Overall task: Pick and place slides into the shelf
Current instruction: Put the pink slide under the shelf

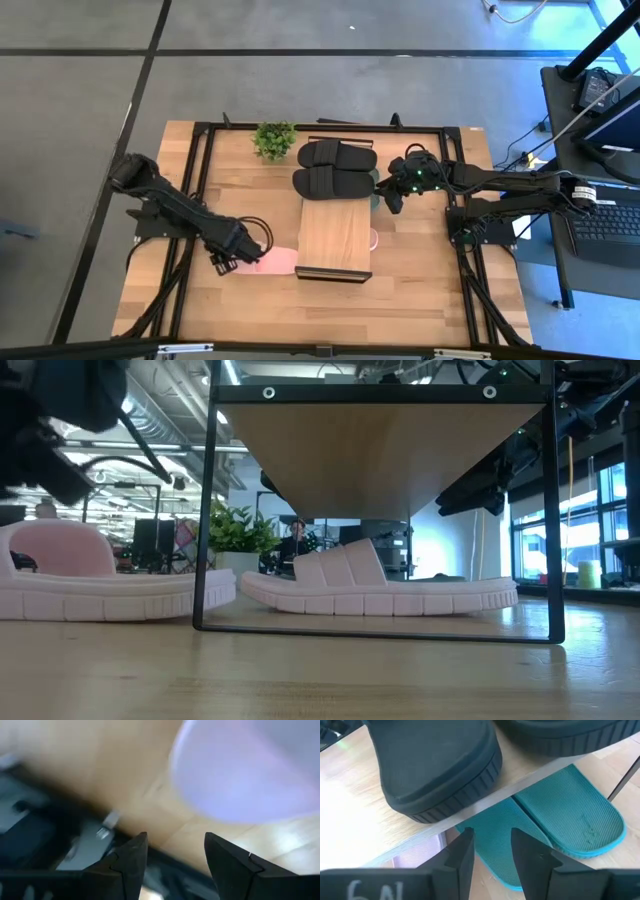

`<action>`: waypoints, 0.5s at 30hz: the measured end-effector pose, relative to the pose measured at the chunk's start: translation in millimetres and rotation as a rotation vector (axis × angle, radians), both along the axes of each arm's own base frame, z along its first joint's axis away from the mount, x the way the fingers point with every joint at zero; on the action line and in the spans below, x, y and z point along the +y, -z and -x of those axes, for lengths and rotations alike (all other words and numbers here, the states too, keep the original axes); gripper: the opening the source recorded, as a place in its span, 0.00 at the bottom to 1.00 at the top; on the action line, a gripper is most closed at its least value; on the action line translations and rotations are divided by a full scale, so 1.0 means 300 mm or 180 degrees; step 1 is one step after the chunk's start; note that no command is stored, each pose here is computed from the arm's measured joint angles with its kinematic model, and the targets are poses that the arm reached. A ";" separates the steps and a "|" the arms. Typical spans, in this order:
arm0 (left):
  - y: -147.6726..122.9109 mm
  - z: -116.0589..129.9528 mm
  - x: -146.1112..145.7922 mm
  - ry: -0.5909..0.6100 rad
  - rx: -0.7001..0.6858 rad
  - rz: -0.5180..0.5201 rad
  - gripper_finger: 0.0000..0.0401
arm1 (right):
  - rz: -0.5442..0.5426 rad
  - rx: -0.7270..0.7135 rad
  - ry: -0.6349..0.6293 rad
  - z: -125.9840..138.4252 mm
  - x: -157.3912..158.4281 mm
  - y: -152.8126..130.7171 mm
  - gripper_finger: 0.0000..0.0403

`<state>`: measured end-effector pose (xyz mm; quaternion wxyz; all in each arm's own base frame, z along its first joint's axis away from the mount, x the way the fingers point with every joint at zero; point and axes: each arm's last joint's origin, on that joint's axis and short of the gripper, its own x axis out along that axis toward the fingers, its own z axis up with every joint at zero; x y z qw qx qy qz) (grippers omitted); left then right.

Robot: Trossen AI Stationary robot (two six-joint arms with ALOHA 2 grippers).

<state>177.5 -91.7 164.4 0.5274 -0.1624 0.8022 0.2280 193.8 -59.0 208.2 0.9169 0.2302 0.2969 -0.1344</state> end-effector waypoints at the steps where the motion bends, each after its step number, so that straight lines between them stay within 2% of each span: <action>1: 0.012 -0.010 -0.004 0.0019 -0.0031 0.0027 0.47 | 0.0000 0.0001 -0.0001 0.000 0.000 0.000 0.32; 8: 0.071 -0.037 -0.013 0.0119 0.0095 0.0083 0.47 | 0.0000 0.0002 -0.0003 0.000 0.000 0.000 0.32; 15: 0.088 -0.081 -0.011 0.0034 -0.0254 0.0254 0.47 | -0.0001 0.0004 -0.0003 0.000 0.000 0.000 0.32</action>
